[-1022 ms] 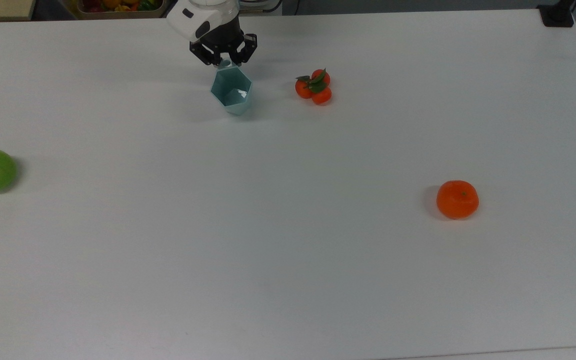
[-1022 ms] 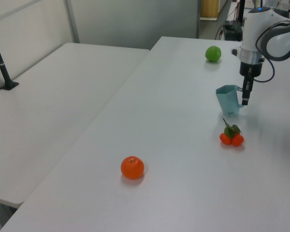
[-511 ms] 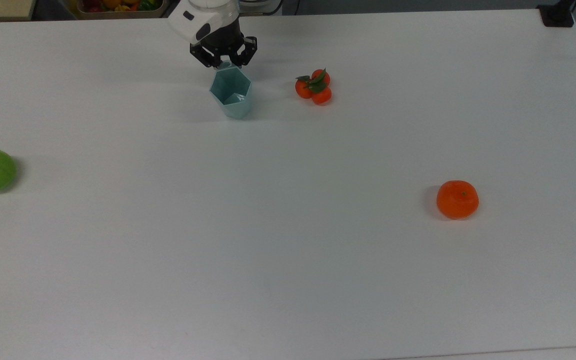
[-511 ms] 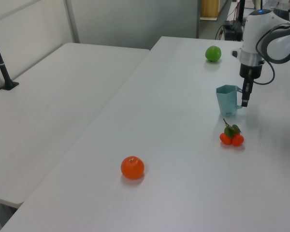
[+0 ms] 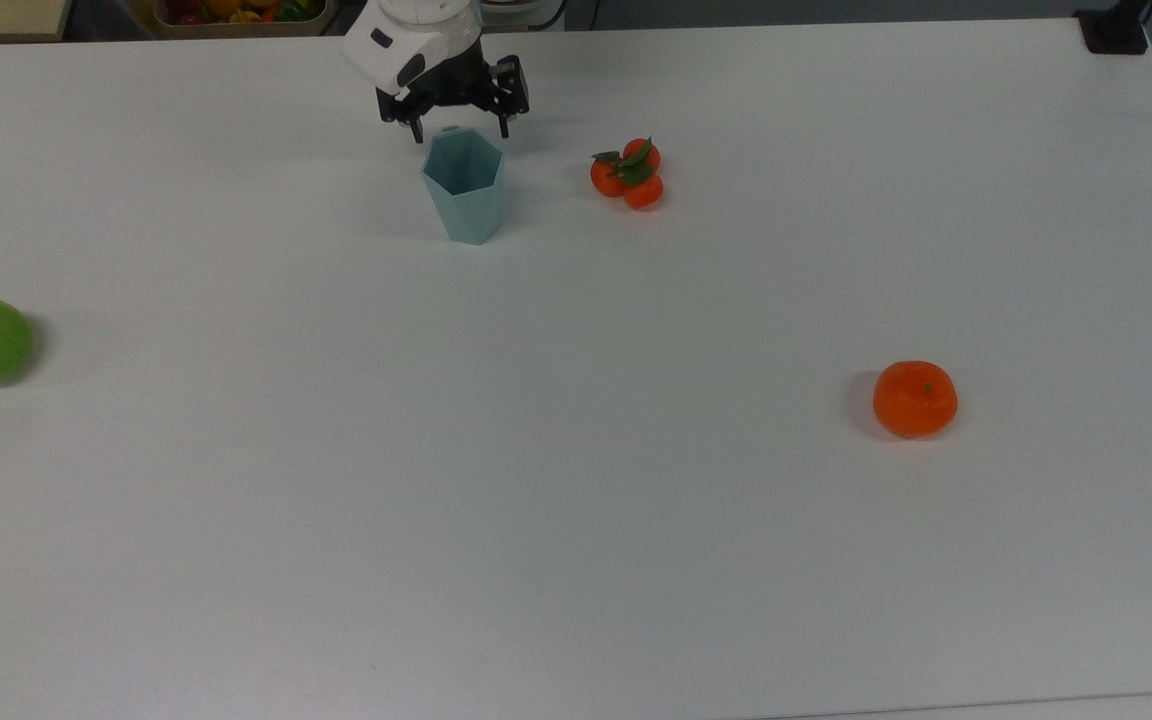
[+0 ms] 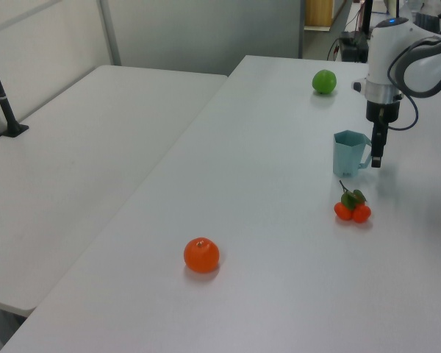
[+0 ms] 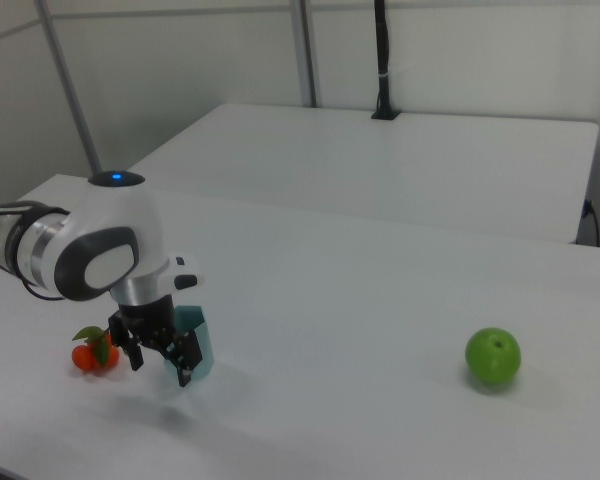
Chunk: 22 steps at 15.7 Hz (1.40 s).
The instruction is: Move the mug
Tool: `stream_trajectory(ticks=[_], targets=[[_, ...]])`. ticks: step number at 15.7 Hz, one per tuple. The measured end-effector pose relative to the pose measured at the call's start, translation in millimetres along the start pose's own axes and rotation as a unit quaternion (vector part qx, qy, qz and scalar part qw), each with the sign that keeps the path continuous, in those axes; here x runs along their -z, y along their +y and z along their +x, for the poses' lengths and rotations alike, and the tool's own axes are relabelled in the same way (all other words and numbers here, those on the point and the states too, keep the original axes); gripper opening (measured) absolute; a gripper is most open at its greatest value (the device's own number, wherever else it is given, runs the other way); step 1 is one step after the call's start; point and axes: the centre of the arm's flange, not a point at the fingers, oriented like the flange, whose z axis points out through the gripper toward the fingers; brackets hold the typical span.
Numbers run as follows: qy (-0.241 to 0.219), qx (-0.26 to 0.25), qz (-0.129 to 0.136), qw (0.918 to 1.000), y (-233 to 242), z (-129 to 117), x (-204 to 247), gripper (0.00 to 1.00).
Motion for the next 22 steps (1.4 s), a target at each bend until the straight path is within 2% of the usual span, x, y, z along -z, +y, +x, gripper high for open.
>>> stream_trajectory(ticks=[5,10,13,15,22], targets=[[-0.035,0.001,0.001,0.9994,-20.5,9.4,62.3,1.00],[-0.028,0.007,0.004,0.9996,-40.5,23.8,148.5,1.00],[0.001,0.000,0.013,0.9999,-42.8,29.4,219.8,1.00],[0.024,-0.021,0.017,0.9994,-36.9,31.8,254.1,1.00],[0.074,-0.077,0.021,0.9941,5.3,45.3,294.5,1.00]])
